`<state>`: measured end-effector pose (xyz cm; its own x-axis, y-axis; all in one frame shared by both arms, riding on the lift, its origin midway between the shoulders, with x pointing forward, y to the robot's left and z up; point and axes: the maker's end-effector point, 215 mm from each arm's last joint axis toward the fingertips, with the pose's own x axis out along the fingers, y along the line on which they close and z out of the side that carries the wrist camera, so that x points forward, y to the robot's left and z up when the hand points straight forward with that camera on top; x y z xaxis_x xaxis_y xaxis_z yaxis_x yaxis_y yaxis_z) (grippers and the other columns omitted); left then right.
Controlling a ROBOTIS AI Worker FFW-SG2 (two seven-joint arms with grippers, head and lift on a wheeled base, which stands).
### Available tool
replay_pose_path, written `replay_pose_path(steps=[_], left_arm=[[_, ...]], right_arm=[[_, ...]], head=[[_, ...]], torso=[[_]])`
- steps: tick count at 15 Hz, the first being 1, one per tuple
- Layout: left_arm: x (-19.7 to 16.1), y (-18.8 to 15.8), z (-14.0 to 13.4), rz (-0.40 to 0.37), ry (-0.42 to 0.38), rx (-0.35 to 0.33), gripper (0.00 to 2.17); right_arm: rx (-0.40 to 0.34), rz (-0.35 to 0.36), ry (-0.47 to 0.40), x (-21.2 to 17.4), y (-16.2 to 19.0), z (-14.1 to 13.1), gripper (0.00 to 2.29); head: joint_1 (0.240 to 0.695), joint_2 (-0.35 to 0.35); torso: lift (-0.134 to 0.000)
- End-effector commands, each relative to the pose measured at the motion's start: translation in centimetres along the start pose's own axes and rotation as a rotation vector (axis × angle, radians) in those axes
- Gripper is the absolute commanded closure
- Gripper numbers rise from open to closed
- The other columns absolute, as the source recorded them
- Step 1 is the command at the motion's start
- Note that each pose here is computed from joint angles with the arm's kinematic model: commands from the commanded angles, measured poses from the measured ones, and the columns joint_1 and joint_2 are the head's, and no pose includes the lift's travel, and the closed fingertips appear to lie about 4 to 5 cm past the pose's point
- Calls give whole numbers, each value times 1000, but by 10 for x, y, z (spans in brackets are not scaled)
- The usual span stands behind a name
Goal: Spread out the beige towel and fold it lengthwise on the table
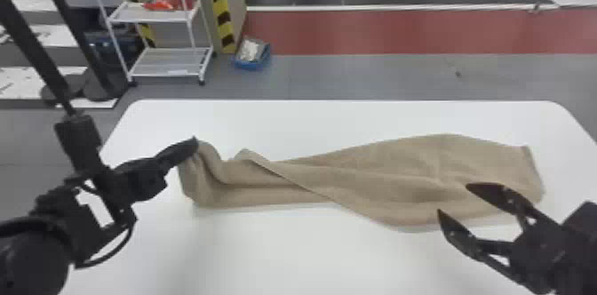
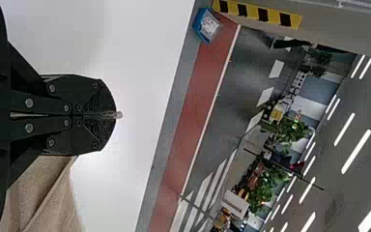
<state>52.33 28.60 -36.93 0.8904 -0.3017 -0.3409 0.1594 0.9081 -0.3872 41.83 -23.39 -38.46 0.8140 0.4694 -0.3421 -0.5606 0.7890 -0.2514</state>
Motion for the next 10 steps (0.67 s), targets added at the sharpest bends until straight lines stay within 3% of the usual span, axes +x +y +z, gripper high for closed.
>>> replay_pose_path(steps=[1, 3, 10], left_arm=[[0, -1, 0, -2, 0, -1, 1359], [-1, 0, -1, -2, 1, -1, 1359], [-1, 1, -5, 3, 8, 4, 1359]], right_arm=[[38, 50, 77, 8, 11, -17, 410], [113, 111, 133, 11, 22, -30, 410], [106, 98, 140, 27, 16, -28, 478]], head=[[695, 61], [695, 69], [695, 76]], torso=[[-124], [-124], [-124]])
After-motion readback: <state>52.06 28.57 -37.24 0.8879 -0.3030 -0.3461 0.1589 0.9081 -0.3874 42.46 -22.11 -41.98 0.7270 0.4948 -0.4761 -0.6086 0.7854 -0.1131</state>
